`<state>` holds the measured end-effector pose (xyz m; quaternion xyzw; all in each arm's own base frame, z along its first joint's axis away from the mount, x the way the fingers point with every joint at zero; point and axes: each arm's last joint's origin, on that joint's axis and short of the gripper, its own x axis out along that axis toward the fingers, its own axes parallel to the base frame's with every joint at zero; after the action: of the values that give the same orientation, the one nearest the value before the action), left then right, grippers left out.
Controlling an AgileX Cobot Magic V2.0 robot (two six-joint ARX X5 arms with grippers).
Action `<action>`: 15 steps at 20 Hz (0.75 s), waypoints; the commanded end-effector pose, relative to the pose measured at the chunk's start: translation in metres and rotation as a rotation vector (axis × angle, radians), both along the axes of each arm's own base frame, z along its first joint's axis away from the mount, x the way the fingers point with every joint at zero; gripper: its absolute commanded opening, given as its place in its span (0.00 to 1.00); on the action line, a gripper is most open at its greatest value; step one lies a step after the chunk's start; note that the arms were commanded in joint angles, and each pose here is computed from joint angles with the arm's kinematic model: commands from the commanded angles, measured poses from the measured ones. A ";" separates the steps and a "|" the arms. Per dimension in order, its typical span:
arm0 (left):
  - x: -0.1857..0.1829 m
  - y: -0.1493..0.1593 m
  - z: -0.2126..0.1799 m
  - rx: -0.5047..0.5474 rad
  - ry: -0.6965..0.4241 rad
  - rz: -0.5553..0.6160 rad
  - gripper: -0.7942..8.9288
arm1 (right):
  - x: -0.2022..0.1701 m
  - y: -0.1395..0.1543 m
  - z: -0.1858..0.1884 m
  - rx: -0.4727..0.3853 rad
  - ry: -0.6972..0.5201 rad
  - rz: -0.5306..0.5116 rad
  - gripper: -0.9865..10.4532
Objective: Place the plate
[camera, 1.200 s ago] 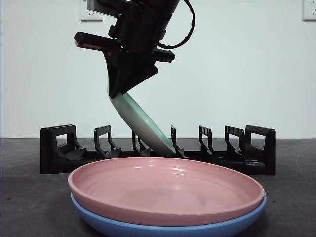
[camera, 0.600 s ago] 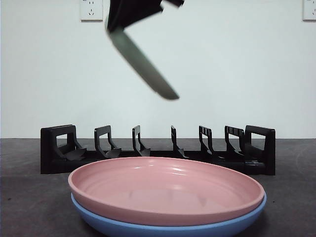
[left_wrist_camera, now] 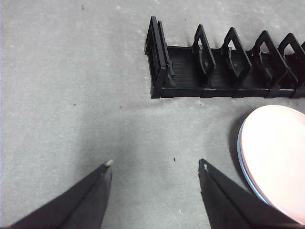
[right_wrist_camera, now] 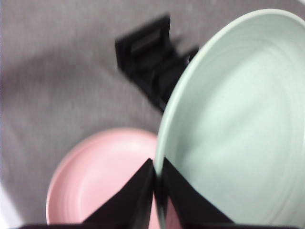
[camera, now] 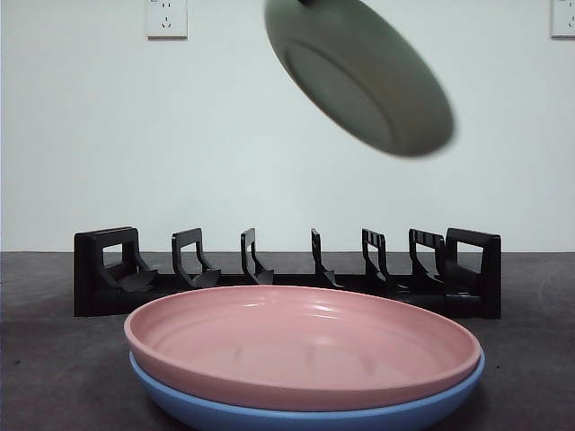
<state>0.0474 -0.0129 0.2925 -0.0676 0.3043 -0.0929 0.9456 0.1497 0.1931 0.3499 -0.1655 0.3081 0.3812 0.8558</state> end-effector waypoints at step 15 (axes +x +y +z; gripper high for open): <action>-0.001 0.000 0.006 -0.031 -0.025 0.018 0.37 | -0.098 -0.033 -0.068 -0.586 -0.264 0.580 0.10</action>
<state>0.0476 -0.0129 0.2929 -0.0805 0.3036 -0.0891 0.9452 0.0528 0.1561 0.2805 -0.5115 0.2493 0.4673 0.6767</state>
